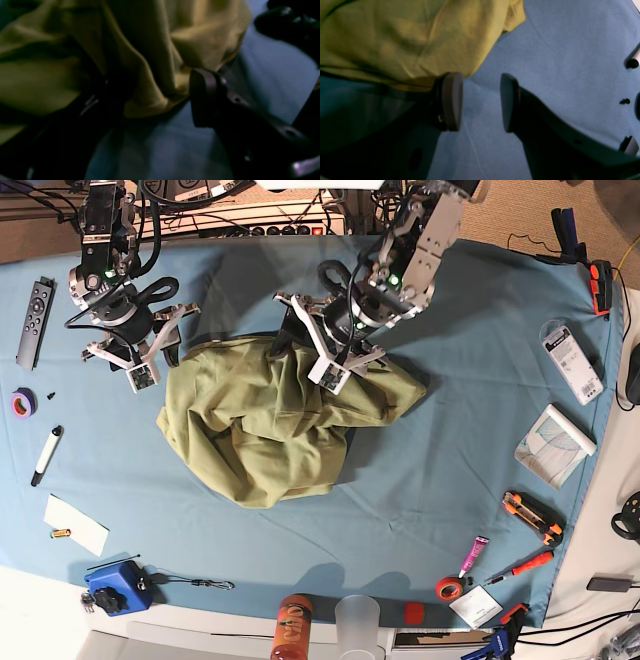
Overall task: Layout the t-shirt on the table in an organized manner, then fold the t-shirt properly
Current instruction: 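Grasp the t-shirt fabric with the left gripper and lift it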
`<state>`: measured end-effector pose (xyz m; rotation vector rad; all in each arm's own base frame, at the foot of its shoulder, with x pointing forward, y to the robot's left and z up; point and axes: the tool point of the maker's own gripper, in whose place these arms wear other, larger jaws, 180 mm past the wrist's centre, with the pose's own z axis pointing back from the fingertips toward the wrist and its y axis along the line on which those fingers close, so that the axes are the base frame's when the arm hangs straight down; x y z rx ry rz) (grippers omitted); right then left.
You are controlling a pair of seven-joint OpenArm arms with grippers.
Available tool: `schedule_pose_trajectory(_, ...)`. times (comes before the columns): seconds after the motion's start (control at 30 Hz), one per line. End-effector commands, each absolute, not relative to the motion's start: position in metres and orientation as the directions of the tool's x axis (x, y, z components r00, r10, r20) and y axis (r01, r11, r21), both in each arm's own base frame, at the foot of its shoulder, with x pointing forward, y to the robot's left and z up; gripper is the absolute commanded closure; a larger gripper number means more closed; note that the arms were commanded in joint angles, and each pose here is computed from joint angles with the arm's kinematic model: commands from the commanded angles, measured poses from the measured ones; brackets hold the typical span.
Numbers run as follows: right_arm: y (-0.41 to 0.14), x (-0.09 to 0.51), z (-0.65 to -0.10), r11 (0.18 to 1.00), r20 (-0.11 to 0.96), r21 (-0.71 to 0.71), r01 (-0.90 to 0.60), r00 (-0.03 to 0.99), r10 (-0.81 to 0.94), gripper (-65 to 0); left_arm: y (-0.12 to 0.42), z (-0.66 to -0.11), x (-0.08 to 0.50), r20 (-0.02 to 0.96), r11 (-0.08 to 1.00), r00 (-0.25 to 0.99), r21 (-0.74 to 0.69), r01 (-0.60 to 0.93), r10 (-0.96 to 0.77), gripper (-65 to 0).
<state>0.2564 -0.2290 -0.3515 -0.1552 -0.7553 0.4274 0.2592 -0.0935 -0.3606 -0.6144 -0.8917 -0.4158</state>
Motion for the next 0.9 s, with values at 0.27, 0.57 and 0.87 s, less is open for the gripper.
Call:
schedule_pose_trajectory(0.27,-0.236,0.263,-0.341,0.892,0.638,-0.332,-0.308,0.623,0.453,-24.9,-0.101,-0.345,0.266,0.832,0.735,0.554,-0.351,0.58,-0.041,-12.4)
schedule_pose_trajectory(0.57,-0.252,0.265,-0.337,0.885,0.624,-0.396,-0.244,0.636,0.454,-24.9,-0.106,-0.277,0.269,0.893,0.7,0.451,-0.319,0.638,-0.004,0.0)
schedule_pose_trajectory(0.87,-0.293,0.264,-0.324,0.848,0.599,-0.527,-0.057,0.682,0.419,-24.9,-0.187,-0.207,0.212,0.957,0.425,0.291,-0.268,0.865,0.013,0.0)
